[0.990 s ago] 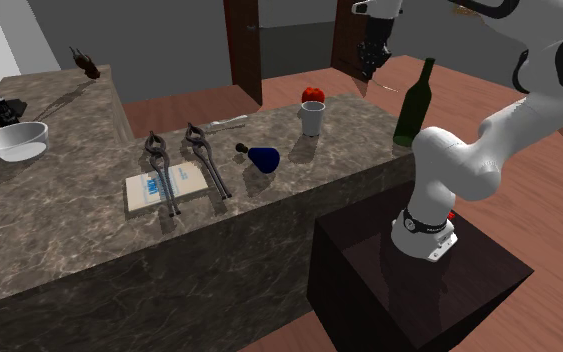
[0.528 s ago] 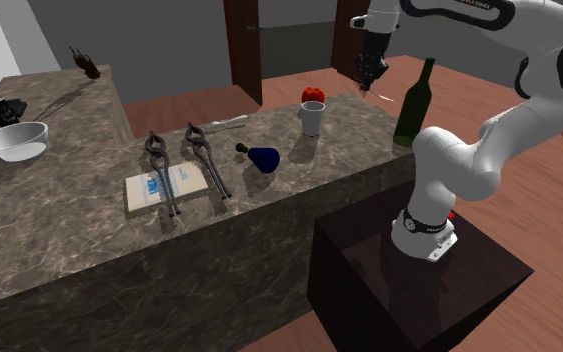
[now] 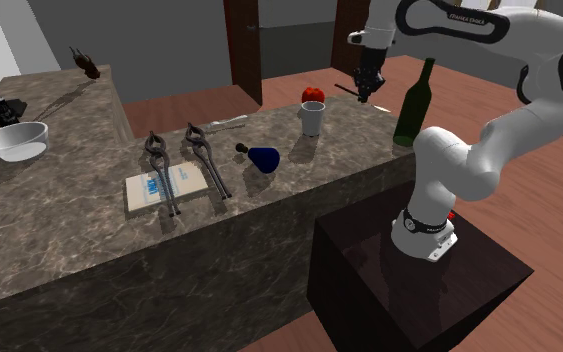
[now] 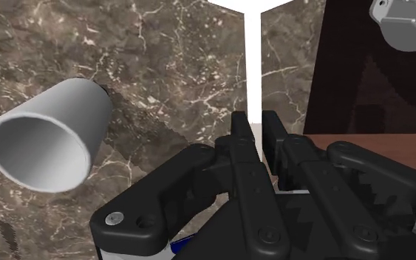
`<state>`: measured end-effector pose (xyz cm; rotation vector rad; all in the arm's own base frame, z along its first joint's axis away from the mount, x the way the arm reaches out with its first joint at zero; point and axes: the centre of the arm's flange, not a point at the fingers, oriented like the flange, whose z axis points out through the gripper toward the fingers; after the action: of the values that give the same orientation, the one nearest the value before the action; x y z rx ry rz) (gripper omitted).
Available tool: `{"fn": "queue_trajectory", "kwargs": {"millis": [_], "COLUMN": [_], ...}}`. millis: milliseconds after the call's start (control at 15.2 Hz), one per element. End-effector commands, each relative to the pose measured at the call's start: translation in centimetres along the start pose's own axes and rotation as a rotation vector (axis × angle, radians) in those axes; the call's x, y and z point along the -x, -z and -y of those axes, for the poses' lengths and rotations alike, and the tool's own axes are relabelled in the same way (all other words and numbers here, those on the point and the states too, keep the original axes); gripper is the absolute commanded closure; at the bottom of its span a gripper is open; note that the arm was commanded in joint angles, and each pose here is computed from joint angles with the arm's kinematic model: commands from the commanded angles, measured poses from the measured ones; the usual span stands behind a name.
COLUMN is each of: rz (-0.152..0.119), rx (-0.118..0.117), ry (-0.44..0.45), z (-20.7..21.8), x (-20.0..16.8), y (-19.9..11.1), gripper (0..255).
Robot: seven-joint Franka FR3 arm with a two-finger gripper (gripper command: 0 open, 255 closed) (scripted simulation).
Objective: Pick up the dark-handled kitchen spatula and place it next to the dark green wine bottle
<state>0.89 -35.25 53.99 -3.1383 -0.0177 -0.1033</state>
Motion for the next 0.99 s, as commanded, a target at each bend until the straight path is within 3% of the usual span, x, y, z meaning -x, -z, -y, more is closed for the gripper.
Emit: {"fn": "queue_trajectory", "kwargs": {"millis": [0, 924], "rz": [0.000, 0.000], "rx": [0.000, 0.000], "ry": [0.000, 0.000], "z": [0.0, 0.0], "x": [0.1, 0.5], "y": [-1.0, -8.4], "gripper": [255, 255]}}
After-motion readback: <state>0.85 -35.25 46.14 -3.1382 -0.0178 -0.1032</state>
